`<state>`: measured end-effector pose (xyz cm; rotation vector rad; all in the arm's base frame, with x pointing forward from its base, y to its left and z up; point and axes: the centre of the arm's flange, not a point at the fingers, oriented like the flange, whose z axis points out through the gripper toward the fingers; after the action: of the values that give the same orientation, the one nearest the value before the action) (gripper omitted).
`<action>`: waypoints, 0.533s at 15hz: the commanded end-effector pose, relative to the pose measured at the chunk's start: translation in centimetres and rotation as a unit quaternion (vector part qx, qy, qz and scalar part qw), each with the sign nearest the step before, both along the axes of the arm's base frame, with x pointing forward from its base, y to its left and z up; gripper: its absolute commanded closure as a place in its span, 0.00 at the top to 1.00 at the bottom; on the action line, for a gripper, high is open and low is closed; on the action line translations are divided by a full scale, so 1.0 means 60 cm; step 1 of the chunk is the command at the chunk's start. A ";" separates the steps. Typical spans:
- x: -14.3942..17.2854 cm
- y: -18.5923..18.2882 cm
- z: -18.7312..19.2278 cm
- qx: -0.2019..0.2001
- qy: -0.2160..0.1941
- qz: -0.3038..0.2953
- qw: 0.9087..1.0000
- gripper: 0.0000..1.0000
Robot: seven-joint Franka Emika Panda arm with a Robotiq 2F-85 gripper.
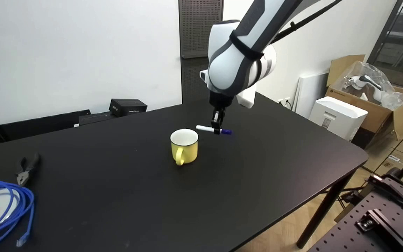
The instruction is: Put the marker into the mug cup
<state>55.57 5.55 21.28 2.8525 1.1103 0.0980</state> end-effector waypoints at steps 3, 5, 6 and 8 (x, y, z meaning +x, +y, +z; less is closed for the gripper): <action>-0.003 0.041 0.141 -0.024 0.042 0.016 0.999 0.05; -0.003 0.059 0.175 -0.038 0.067 0.021 0.997 0.05; -0.003 0.068 0.189 -0.043 0.079 0.024 0.996 0.05; 0.003 0.085 0.205 -0.053 0.102 0.033 0.993 0.05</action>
<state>54.57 9.41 31.54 2.7919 1.1784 -0.1595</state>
